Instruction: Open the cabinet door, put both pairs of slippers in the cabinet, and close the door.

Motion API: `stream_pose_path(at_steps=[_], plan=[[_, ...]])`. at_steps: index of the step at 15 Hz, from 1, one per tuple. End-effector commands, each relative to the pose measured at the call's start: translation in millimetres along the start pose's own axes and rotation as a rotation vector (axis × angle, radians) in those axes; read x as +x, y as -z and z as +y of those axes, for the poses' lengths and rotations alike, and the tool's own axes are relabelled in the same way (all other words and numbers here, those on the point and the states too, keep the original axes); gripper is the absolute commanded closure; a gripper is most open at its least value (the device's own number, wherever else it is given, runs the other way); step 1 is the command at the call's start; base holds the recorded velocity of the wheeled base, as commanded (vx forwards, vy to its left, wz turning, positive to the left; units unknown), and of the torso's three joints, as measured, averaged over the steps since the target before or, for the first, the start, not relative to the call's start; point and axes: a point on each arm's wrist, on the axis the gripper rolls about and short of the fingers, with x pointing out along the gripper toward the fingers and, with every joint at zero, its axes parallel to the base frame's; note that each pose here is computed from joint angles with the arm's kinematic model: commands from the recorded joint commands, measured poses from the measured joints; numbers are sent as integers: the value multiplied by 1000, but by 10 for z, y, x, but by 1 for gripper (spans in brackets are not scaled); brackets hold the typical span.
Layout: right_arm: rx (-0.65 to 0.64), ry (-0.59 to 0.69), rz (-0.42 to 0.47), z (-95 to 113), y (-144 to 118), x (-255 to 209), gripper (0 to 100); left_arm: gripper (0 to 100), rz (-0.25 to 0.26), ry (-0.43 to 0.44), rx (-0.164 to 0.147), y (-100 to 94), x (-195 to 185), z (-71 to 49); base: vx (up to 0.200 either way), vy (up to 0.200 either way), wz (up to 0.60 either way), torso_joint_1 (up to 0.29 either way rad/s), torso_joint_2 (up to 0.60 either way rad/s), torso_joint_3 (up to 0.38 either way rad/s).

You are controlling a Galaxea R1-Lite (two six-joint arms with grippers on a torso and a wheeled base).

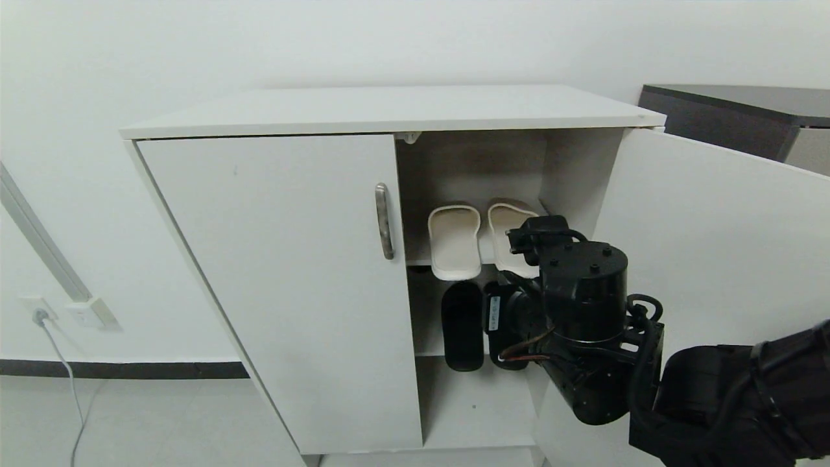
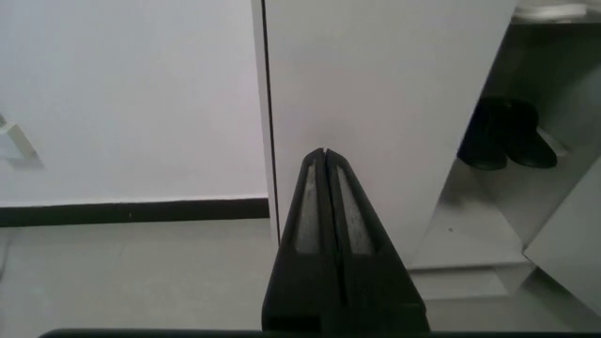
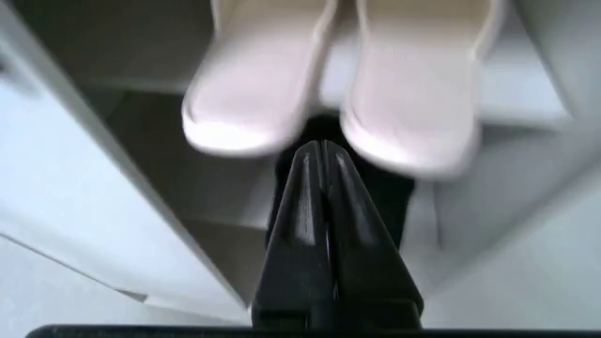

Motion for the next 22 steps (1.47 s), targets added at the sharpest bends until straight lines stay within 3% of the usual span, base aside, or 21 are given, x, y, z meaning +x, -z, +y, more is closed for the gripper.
stream_pose_path(at_steps=[1, 11, 22], plan=[[-4, -1, 4, 11, 21, 9, 100, 100, 1, -1, 1, 0, 1, 0, -200, 0, 0, 7, 2, 2], [-53, -16, 76, -79, 251, 73, 100, 100, 1, 1, -1, 0, 1, 0, -200, 0, 0, 0, 3, 1], [-58, -39, 88, -77, 312, 107, 100, 100, 1, 1, 1, 0, 1, 0, 0, 0, 0, 0, 0, 0]])
